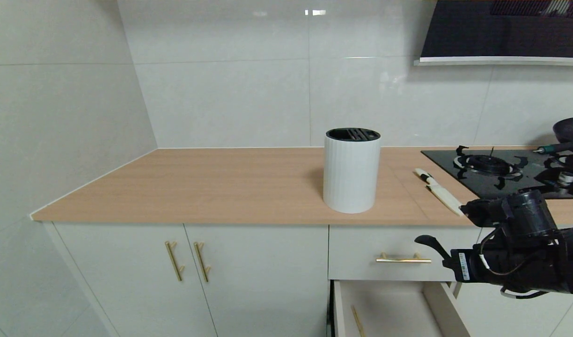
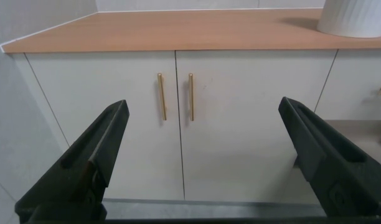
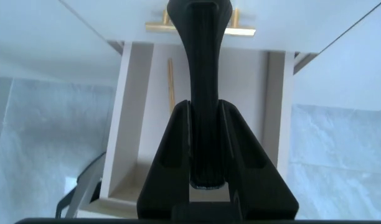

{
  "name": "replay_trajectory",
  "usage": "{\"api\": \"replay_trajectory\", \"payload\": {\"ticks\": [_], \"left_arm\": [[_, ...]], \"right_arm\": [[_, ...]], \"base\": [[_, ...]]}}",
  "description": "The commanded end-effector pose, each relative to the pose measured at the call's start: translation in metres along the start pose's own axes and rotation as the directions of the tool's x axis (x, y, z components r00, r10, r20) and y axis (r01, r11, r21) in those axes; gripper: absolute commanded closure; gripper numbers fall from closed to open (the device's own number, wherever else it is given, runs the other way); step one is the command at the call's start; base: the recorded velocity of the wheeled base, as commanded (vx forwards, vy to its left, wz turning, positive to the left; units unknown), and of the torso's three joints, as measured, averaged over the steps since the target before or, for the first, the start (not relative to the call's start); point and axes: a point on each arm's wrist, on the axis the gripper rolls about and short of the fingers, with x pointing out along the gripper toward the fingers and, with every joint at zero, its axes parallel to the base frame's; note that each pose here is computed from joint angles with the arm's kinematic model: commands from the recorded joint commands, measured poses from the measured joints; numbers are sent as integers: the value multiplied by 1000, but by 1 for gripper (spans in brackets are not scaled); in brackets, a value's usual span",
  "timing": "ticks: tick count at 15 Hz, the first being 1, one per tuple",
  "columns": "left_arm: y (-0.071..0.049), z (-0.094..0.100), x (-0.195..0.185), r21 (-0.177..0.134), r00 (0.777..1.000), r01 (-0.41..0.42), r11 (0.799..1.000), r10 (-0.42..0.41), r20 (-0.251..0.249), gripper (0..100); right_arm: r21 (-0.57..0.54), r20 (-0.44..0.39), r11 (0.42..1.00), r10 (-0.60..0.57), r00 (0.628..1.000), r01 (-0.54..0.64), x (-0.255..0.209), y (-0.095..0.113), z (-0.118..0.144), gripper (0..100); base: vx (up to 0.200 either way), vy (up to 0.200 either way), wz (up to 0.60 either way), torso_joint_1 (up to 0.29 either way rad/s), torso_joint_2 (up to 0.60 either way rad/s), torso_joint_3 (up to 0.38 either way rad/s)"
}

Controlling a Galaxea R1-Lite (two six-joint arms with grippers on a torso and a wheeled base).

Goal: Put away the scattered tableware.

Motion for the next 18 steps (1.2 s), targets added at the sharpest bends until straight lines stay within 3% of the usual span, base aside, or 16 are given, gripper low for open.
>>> {"api": "replay_trajectory", "payload": {"ticks": [1, 7, 18], "left_arm": [[0, 0, 0, 0, 1000, 0, 1000, 0, 0, 0], [0, 0, 0, 0, 1000, 0, 1000, 0, 0, 0], [0, 0, 0, 0, 1000, 0, 1000, 0, 0, 0]], "right_arm": [[-11, -27, 1000, 3, 1000, -3, 6, 3, -4, 100], [-17, -66, 1000, -8, 998, 7, 22, 3, -10, 100], [-24, -104, 999, -33, 994, 31, 38, 3, -16, 100]], "base": [[0, 0, 0, 0, 0, 0], [0, 0, 0, -14, 31, 19], [0, 0, 0, -179, 443, 266]]}}
